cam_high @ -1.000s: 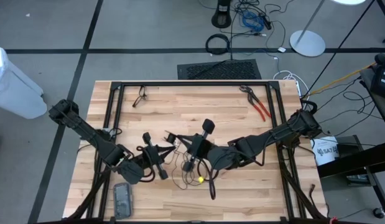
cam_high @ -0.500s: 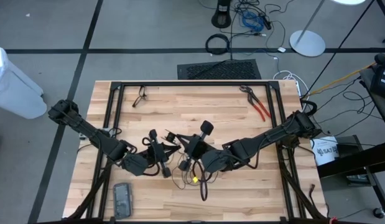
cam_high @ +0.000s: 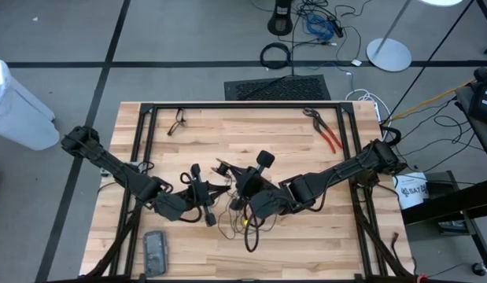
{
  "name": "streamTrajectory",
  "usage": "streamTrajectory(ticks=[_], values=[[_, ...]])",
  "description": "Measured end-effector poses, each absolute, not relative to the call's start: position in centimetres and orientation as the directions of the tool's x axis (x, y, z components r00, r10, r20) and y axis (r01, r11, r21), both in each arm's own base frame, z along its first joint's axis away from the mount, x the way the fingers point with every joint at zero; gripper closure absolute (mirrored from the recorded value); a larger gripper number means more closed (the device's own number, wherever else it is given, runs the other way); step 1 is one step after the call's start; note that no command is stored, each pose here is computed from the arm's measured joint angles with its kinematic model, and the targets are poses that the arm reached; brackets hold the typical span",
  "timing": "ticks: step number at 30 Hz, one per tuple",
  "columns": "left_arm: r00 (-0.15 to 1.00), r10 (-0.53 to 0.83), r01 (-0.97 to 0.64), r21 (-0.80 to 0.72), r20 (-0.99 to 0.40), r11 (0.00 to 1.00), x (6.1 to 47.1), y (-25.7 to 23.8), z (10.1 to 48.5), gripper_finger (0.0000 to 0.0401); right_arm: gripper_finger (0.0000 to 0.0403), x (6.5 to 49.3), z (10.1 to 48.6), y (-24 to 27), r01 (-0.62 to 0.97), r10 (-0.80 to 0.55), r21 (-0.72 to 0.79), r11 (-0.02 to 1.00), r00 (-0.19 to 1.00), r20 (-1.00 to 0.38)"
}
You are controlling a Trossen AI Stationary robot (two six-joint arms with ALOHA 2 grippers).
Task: Coil cords
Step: Coil the black wire onto the spool
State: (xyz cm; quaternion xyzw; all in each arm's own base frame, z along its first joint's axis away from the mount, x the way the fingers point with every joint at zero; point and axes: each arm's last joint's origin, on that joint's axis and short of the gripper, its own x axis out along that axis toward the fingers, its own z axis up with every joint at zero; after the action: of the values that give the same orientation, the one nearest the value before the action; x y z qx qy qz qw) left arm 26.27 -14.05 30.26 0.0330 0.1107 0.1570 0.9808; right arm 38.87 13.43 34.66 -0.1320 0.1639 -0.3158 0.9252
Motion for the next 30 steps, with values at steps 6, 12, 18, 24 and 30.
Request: streamTrajectory(ticks=[6,12,18,24,30], values=[[0.932,0.303,-0.290,0.090,-0.197,0.953,25.8,-14.1,30.8,0.0401,0.0403,38.7,34.3,13.4,0.523,-0.627,-0.380,0.763,0.740,-0.242],[0.939,0.289,-0.279,0.078,-0.185,0.957,25.3,-14.2,31.3,0.0401,0.0403,38.7,34.2,13.4,0.498,-0.624,-0.418,0.759,0.740,-0.250],[0.949,0.264,-0.257,0.065,-0.173,0.964,24.5,-14.5,31.9,0.0401,0.0403,38.6,33.8,13.5,0.377,-0.552,-0.473,0.796,0.772,-0.315],[0.947,0.252,-0.237,0.096,-0.200,0.967,23.4,-14.3,32.2,0.0393,0.0403,38.6,33.3,13.7,0.265,-0.462,-0.464,0.845,0.799,-0.385],[0.942,0.192,-0.156,0.149,-0.275,0.976,22.2,-14.0,32.1,0.0389,0.0403,38.5,33.5,13.9,0.182,-0.370,-0.422,0.888,0.828,-0.422]])
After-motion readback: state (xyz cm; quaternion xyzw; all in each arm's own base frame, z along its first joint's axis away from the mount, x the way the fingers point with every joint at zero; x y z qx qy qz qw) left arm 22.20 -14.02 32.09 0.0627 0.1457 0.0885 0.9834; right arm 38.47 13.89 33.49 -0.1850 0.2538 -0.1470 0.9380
